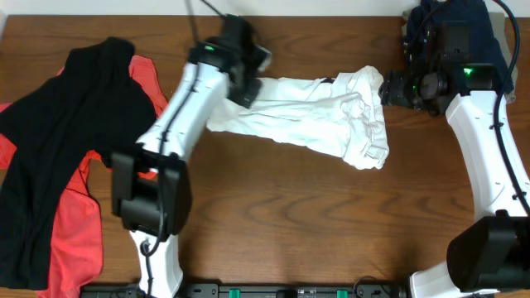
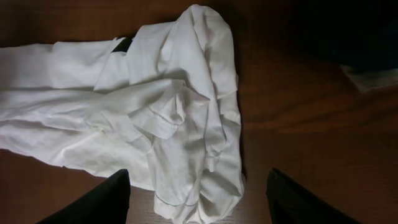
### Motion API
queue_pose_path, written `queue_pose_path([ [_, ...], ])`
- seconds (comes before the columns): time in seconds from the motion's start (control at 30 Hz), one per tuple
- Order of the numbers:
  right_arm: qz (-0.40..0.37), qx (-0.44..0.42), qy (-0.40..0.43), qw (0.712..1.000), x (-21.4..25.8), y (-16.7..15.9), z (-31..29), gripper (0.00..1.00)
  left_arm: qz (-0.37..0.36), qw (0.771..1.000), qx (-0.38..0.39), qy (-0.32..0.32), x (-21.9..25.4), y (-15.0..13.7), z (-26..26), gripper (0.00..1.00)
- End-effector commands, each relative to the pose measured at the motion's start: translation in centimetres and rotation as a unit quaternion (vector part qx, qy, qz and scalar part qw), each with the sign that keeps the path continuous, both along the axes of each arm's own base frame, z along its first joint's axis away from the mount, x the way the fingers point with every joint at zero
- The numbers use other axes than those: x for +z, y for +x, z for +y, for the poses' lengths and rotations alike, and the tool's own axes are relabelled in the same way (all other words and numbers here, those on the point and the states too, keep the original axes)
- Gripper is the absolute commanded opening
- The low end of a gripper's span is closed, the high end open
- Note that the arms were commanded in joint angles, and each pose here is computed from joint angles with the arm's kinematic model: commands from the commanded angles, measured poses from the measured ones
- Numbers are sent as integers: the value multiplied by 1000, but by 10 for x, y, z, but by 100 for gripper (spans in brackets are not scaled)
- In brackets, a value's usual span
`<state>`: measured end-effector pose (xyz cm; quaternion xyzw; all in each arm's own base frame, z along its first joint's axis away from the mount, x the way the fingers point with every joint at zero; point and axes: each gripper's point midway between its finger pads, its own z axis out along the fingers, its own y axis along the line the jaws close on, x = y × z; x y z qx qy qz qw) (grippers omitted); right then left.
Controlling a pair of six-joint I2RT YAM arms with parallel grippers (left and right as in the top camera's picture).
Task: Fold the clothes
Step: 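Fold the left end of the strip rightward with the left gripper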
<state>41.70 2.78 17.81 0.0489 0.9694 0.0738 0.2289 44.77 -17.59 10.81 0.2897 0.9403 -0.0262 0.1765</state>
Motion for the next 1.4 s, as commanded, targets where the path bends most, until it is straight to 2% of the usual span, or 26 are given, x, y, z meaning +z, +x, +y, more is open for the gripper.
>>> queue_pose_path([
  [0.0,-1,8,-8,1000,1,0,1,68,21,999,-34,3,-18,-14,-26,6],
  [0.13,6,13,-11,1000,-1,-3,1,68,33,997,-64,9,-34,-26,-53,6],
  [0.37,10,14,-13,1000,-2,-5,0,68,13,998,-66,-10,-38,-24,-83,7],
  [0.4,11,11,-13,1000,-2,-5,0,68,9,998,-61,-14,-37,-23,-86,24],
  [0.43,12,4,-13,1000,-2,-5,-2,68,7,998,-52,-20,-36,-22,-89,45],
  [0.47,13,-4,-14,1000,-2,-5,-3,68,6,999,-46,-24,-36,-21,-90,71],
  [0.5,14,-7,-14,1000,-2,-5,-4,68,6,999,-43,-26,-35,-21,-92,88],
  [0.53,14,-7,-14,1000,-3,-6,-4,68,5,999,-42,-28,-33,-21,-93,99],
  [0.63,16,-11,-12,1000,-3,-6,-4,69,-2,999,-38,-33,-21,-20,-92,98],
  [1.0,52,-45,1,998,-22,-19,-10,69,-77,993,-9,-94,88,-9,-62,98],
  [1.17,83,-42,20,995,-42,-28,-8,73,-37,990,-53,-126,83,-20,-58,98],
  [1.37,107,-26,26,994,-68,-25,-2,78,7,992,-59,-110,50,-25,-54,98],
])
